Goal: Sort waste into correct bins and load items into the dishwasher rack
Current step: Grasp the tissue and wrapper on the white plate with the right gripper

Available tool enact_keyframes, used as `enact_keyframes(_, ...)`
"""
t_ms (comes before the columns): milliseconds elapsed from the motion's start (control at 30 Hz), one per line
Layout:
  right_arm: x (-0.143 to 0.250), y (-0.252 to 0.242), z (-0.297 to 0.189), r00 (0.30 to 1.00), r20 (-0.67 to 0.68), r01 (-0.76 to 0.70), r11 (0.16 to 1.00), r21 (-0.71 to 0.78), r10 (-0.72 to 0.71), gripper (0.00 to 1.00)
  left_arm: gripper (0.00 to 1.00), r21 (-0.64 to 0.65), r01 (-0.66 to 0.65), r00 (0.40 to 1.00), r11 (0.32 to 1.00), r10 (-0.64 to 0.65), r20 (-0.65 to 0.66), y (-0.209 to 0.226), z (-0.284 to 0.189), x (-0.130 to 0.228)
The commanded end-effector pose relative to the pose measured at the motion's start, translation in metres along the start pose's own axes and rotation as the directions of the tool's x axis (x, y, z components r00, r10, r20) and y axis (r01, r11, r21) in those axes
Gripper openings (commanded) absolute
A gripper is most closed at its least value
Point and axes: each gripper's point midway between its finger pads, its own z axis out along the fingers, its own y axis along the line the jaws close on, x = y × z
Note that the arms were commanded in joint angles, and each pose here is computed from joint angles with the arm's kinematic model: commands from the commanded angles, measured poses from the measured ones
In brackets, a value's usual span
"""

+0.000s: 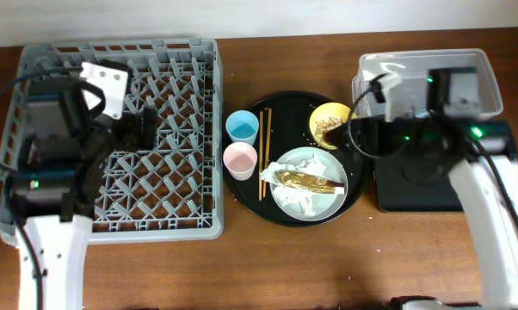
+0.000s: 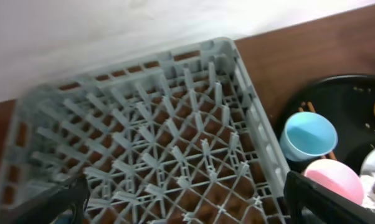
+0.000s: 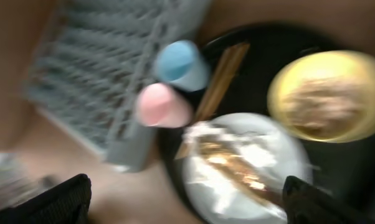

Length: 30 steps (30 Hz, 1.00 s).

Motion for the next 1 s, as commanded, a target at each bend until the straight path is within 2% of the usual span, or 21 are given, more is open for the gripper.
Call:
enact_keyframes(0, 0.02, 0.016, 0.038, 0.99, -0.14, 0.011, 0.991, -0.135, -0.03, 0.98, 0.99, 0.064, -0.003, 1.0, 0.998, 0.004, -0.02, -0.008, 0.011, 0.001)
enact_keyframes(33, 0.043, -0.012, 0.06, 0.964, -0.262, -0.007, 0.993, 0.114, 0.038, 0.98, 0.99, 0.078, 0.001, 0.999, 0.997, 0.002, -0.035, -0.01, 0.017, 0.004)
enact_keyframes(67, 0.056, -0.03, 0.067, 0.946, -0.313, 0.022, 0.954, 0.3, 0.077, 0.98, 0.99, 0.097, 0.003, 0.999, 0.995, 0.001, -0.037, -0.013, 0.019, 0.004)
enact_keyframes(133, 0.07, -0.041, 0.079, 0.927, -0.365, 0.112, 0.867, 0.485, 0.084, 0.98, 0.99, 0.133, 0.006, 0.999, 0.991, -0.001, -0.038, -0.019, 0.022, 0.005)
enact_keyframes(233, 0.092, -0.042, 0.11, 0.888, -0.452, 0.184, 0.83, 0.526, 0.09, 0.98, 0.99, 0.133, 0.007, 0.999, 0.991, -0.001, -0.045, -0.019, 0.025, 0.006)
enact_keyframes(333, 0.115, -0.068, 0.138, 0.834, -0.531, 0.199, 0.815, 0.545, 0.151, 0.99, 0.99, 0.13, 0.006, 0.999, 0.992, -0.001, -0.043, -0.018, 0.025, 0.006)
enact_keyframes(600, 0.129, -0.1, 0.174, 0.796, -0.594, 0.273, 0.804, 0.528, 0.119, 0.78, 0.99, 0.142, 0.019, 0.996, 0.99, -0.006, -0.093, -0.019, 0.043, 0.016)
enact_keyframes(700, 0.135, -0.11, 0.177, 0.782, -0.612, 0.3, 0.79, 0.534, 0.117, 0.75, 0.99, 0.143, 0.02, 0.995, 0.989, -0.006, -0.099, -0.019, 0.046, 0.017)
enact_keyframes(833, 0.156, -0.125, 0.181, 0.752, -0.642, 0.317, 0.775, 0.547, 0.146, 0.59, 0.99, 0.143, 0.02, 0.995, 0.989, -0.006, -0.099, -0.019, 0.046, 0.017)
enact_keyframes(867, 0.159, -0.126, 0.18, 0.747, -0.647, 0.318, 0.774, 0.548, 0.151, 0.44, 0.99, 0.143, 0.02, 0.995, 0.989, -0.006, -0.099, -0.019, 0.046, 0.017)
enact_keyframes(900, 0.16, -0.125, 0.179, 0.743, -0.651, 0.317, 0.775, 0.547, 0.155, 0.04, 0.99, 0.143, 0.02, 0.995, 0.989, -0.006, -0.099, -0.019, 0.046, 0.017)
enact_keyframes(967, 0.156, -0.118, 0.176, 0.744, -0.65, 0.304, 0.785, 0.54, 0.159, 0.04, 0.99, 0.143, 0.02, 0.995, 0.989, -0.006, -0.099, -0.019, 0.046, 0.017)
